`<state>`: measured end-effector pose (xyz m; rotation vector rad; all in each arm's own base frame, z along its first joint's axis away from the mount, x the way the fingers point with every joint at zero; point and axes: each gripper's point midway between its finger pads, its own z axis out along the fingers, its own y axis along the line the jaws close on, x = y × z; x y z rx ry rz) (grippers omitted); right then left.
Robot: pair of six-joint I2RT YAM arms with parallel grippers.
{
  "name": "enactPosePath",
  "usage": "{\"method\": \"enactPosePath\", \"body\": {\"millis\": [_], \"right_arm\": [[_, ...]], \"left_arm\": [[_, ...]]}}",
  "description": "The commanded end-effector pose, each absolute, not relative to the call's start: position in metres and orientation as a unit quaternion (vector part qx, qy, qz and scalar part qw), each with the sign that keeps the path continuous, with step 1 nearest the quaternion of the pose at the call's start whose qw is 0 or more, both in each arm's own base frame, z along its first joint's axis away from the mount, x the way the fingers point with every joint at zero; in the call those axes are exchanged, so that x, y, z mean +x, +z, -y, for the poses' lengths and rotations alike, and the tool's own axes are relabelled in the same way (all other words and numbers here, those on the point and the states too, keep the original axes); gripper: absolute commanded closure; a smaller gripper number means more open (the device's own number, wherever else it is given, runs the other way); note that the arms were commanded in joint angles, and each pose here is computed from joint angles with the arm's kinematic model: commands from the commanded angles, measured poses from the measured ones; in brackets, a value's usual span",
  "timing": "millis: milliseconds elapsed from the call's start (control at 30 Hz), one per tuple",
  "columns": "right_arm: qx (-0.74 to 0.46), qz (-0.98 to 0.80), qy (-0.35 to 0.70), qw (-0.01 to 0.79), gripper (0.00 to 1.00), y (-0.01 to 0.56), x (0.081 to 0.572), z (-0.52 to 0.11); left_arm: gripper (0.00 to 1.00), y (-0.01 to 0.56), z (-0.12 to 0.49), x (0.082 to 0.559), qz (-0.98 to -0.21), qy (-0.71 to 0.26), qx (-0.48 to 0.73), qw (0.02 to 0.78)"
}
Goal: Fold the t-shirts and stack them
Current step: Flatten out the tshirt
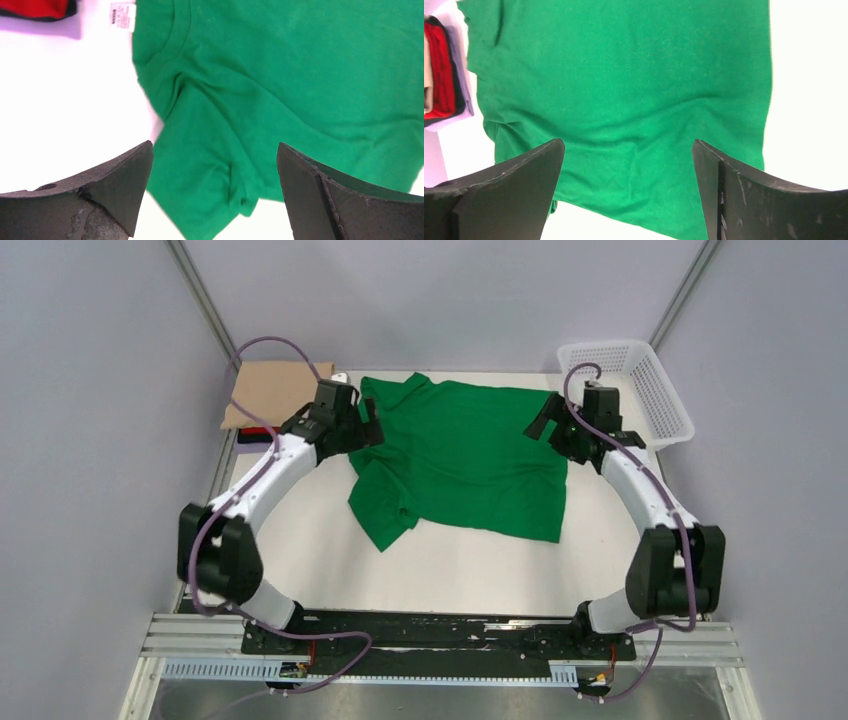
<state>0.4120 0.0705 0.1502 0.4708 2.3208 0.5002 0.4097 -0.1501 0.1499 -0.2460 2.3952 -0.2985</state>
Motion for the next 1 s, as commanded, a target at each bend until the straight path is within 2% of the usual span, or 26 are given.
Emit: {"method": "enactPosePath", "body": {"millis": [0, 167, 367, 633, 967], "right_arm": [[0.219, -0.881, 0.148, 0.393, 0.0, 0.166, 0.38, -0.046], [0.279, -0.861, 0.119, 0.408, 0.0, 0.157, 0.34, -0.025], [0.273, -0.873, 0.112, 0.389, 0.0, 0.133, 0.314, -0.024], [0.272, -0.886, 0.105, 0.361, 0.0, 0.114, 0.302, -0.025], [0.275, -0.895, 0.077, 0.343, 0.0, 0.093, 0.293, -0.017]], "left_arm": [[0.0, 0.178, 0.121, 0.352, -0.913, -0.095, -0.118, 0.378], [0.0, 0.14, 0.11, 0.289, -0.933, -0.103, -0.134, 0.317], [0.0, 0.108, 0.122, 0.254, -0.948, -0.134, -0.12, 0.261], [0.03, 0.065, 0.135, 0.262, -0.975, -0.06, -0.078, 0.197], [0.15, 0.03, 0.16, 0.286, -0.982, -0.069, -0.077, 0.157]]}}
